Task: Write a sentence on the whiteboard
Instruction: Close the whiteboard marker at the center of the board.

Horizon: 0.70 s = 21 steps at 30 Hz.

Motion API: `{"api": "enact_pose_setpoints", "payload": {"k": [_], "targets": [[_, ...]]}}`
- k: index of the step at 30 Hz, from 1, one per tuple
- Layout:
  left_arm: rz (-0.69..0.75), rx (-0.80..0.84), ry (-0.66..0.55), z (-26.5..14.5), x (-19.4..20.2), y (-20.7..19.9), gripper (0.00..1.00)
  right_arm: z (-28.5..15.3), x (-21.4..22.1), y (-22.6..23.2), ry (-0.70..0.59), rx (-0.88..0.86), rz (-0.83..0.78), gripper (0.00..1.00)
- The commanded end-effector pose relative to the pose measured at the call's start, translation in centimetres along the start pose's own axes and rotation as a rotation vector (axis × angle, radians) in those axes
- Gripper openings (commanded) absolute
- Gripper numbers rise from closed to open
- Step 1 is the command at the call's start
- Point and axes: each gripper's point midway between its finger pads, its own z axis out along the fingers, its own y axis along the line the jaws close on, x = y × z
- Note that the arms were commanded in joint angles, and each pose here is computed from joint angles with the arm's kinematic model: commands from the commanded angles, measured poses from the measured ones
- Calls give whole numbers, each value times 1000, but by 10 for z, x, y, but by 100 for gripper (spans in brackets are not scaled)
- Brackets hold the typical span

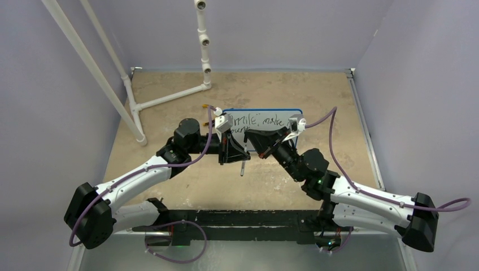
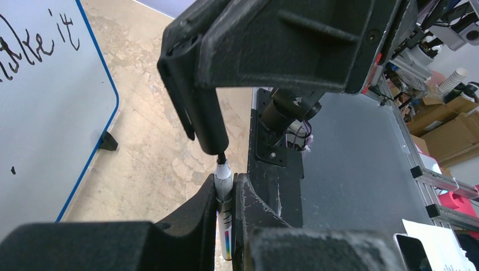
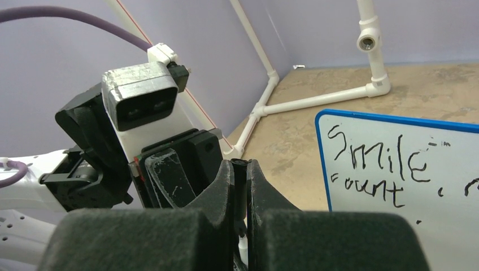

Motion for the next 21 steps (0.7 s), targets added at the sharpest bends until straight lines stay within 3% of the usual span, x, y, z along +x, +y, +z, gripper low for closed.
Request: {"api": "enact_pose_setpoints", "payload": {"k": [1, 21], "targets": [[68, 52, -66, 0, -31, -17, 0, 1, -2, 5, -5, -26, -20, 0], [76, 31, -65, 1, -31, -13, 0, -2, -4, 5, -4, -30, -29, 0]]}}
